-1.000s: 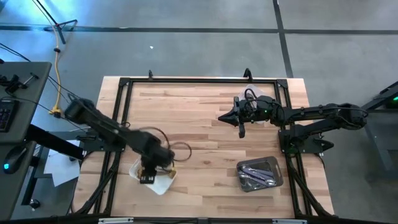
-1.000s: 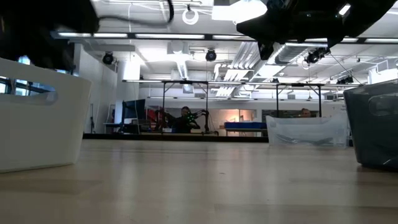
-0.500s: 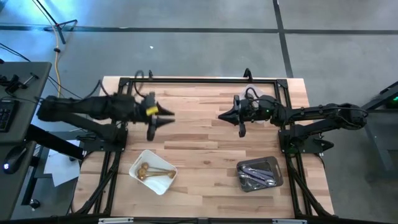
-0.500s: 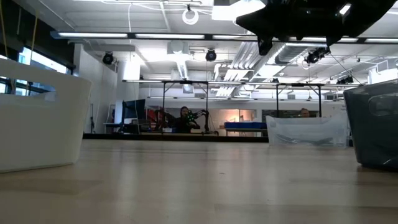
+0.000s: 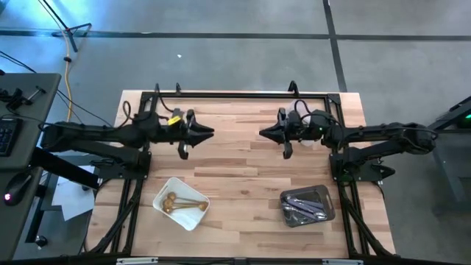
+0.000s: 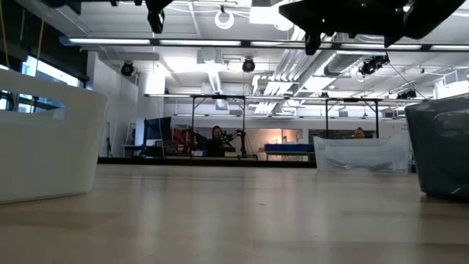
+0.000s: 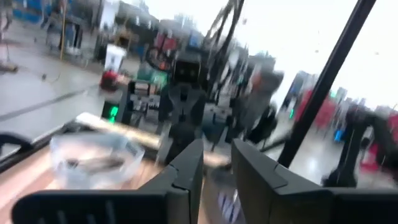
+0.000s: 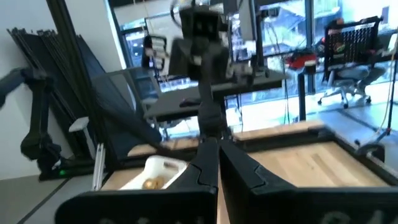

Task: Sort silverware by color (type)
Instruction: Return to Home Position

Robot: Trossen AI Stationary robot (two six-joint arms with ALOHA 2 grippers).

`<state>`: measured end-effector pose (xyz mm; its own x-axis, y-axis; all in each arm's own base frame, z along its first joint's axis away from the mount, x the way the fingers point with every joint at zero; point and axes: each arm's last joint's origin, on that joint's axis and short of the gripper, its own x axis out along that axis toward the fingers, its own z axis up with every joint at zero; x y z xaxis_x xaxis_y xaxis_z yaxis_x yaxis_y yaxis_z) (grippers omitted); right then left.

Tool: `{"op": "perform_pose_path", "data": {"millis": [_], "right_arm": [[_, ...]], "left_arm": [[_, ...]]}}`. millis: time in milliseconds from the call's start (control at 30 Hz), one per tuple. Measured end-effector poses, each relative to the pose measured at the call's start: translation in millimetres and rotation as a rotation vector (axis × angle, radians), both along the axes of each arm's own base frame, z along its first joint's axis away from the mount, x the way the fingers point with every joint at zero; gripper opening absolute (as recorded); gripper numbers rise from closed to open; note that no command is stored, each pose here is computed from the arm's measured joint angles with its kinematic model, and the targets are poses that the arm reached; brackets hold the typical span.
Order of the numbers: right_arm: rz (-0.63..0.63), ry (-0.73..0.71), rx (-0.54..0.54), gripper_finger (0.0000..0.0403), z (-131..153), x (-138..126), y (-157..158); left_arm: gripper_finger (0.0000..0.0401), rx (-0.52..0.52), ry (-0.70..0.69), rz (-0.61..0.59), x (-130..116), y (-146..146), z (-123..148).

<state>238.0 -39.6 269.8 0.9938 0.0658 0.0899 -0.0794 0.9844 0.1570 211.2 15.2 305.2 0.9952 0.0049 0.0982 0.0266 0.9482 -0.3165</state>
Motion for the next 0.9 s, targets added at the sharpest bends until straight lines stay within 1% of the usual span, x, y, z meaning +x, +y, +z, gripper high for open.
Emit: {"op": "perform_pose_path", "data": {"millis": [67, 167, 233, 367, 467, 533, 900], "right_arm": [[-0.003, -0.013, -0.008, 0.0000, 11, 3, -1], [-0.009, 0.026, -0.042, 0.0000, 21, 6, -2], [-0.021, 0.074, -0.075, 0.0000, 24, 8, -2], [-0.030, 0.118, -0.079, 0.0000, 26, 9, -3], [-0.029, 0.114, -0.080, 0.0000, 27, 9, -3], [-0.029, 0.112, -0.080, 0.0000, 28, 9, -3], [-0.007, 0.104, -0.082, 0.0000, 28, 9, -2]], "left_arm": [[0.0066, -0.038, -0.060, 0.001, -2, 1, -5], [0.0055, -0.048, -0.062, -0.001, -2, 1, -13], [0.0051, -0.025, -0.064, 0.002, -3, 1, -13], [0.0042, 0.046, -0.047, 0.039, -2, 1, -14], [0.0016, 0.080, -0.051, 0.048, -3, 1, -14], [0.0004, 0.074, -0.047, 0.047, -3, 1, -14], [0.0001, 0.066, -0.048, 0.018, -3, 1, -14]]}}
